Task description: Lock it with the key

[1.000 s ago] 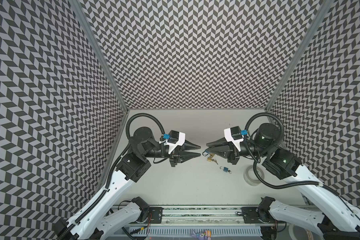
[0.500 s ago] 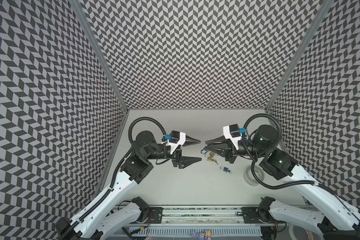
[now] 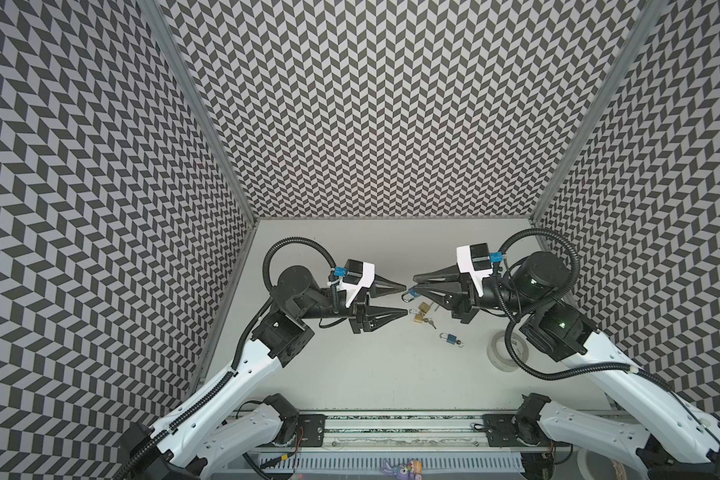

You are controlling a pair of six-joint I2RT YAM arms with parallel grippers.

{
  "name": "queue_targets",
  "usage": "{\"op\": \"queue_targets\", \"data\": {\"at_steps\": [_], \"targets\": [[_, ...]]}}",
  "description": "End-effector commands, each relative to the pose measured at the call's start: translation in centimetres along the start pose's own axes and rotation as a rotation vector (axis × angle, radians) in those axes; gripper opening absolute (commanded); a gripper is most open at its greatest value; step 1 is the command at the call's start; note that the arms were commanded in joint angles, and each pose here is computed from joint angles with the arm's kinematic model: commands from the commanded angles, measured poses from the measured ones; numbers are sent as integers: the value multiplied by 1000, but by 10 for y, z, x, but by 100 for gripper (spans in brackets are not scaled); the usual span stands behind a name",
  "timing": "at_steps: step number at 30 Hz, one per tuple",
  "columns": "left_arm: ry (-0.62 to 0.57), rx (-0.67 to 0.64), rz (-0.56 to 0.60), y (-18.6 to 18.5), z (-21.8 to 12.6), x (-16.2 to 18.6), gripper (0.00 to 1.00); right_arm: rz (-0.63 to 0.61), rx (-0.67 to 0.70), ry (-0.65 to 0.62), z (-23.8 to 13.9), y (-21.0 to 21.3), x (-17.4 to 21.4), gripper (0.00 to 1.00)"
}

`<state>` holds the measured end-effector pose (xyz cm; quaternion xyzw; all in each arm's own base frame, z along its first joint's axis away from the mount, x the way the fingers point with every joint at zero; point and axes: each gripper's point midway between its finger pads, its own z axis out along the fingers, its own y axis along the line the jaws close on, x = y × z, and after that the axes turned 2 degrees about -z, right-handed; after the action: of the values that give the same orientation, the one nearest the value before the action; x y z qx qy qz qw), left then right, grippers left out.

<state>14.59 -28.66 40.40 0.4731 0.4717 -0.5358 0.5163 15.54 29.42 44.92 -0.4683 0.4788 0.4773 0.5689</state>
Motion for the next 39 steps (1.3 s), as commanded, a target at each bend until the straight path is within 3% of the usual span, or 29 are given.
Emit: {"op": "queue_targets", "data": {"at_steps": [1,11,15,18,19,21,23,24,27,39], "targets": [[-26,10,19,-4,1,-7,46,-40,-15,-53,-3,5,-14,0],[-15,27,12,-4,6,-3,16,-34,-21,-54,-2,5,-12,0],[-10,20,13,-3,7,-2,0,-33,-24,-52,-3,6,-12,0],[14,-16,30,0,5,-4,0,-35,-40,-29,-3,9,-8,0],[27,-34,39,2,4,-4,0,-34,-41,-13,-3,9,-5,5],[64,-71,68,6,2,-6,0,-40,-31,29,-4,8,1,48],[102,-93,91,8,0,-7,0,-42,-5,69,-5,5,7,68],[121,-101,103,10,0,-7,0,-42,5,91,-6,3,10,71],[169,-106,113,12,1,-5,0,-46,29,142,-6,-2,15,72],[281,-133,140,24,2,1,0,-26,47,210,-3,-10,22,46]]}}
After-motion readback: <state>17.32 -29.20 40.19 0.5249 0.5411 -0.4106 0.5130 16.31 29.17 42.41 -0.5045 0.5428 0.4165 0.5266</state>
